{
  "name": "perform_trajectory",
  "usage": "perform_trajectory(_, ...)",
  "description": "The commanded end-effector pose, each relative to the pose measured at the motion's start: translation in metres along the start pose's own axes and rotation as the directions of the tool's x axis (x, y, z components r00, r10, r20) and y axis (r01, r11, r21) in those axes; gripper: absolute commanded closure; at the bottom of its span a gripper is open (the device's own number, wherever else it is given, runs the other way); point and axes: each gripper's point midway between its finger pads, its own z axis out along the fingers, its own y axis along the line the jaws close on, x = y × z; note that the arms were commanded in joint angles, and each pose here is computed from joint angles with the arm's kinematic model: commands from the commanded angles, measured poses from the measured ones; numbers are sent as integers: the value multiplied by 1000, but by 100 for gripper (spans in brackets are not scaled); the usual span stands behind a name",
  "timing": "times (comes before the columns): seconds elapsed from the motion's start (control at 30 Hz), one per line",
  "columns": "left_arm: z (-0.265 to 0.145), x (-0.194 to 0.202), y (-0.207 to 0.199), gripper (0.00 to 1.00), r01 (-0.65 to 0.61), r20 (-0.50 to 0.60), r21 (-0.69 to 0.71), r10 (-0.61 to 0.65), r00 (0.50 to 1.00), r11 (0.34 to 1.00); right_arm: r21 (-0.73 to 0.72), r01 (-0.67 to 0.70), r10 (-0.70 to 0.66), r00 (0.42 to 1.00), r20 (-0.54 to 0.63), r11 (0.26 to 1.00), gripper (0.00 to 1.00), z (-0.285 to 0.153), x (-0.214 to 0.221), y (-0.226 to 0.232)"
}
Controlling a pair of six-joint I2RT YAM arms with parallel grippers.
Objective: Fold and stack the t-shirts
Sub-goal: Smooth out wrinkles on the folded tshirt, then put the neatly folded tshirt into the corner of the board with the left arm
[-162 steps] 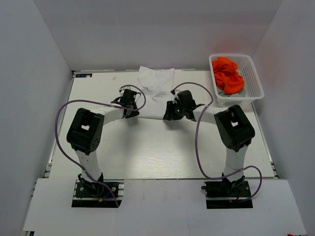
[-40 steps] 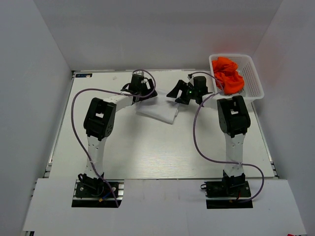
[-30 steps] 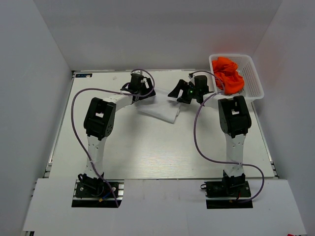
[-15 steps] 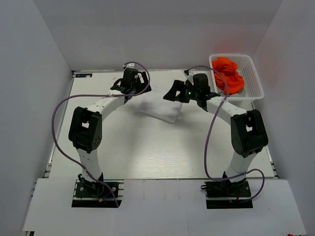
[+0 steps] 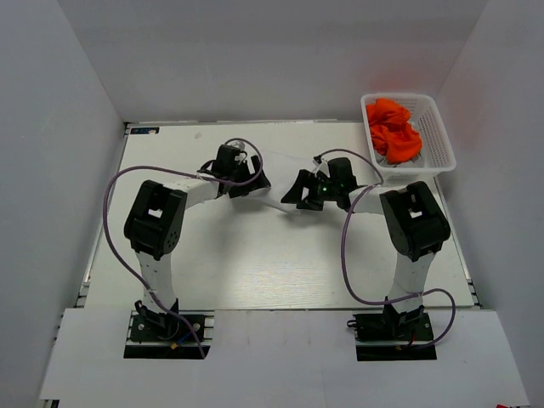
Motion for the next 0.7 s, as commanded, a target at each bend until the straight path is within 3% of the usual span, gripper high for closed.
perform_trajectory(0.0, -6, 36, 19, 0, 32, -97, -58, -37, 995, 998, 122, -50, 54, 998, -26, 991, 9, -2, 25, -34)
perform_trajectory(0.17, -30, 23, 19, 0, 4, -32, -91, -7, 999, 996, 98, 41, -39, 999, -16, 994, 9, -13, 17, -18)
perform_trajectory(0.37, -56, -31, 6, 0, -74, 123, -145, 92, 988, 987, -48, 307, -302, 950, 77, 951, 9, -53, -20, 57)
perform_trajectory(0.6, -51, -72, 27, 0, -112, 191, -287, 171, 967, 951, -31, 342, -340, 938, 63, 939, 9, -69, -9, 55)
perform_trajectory(0.67, -31, -67, 36, 0, -164, 137, -302, 213, 967, 939, -6, 340, -340, 939, 53, 940, 9, -67, -10, 46)
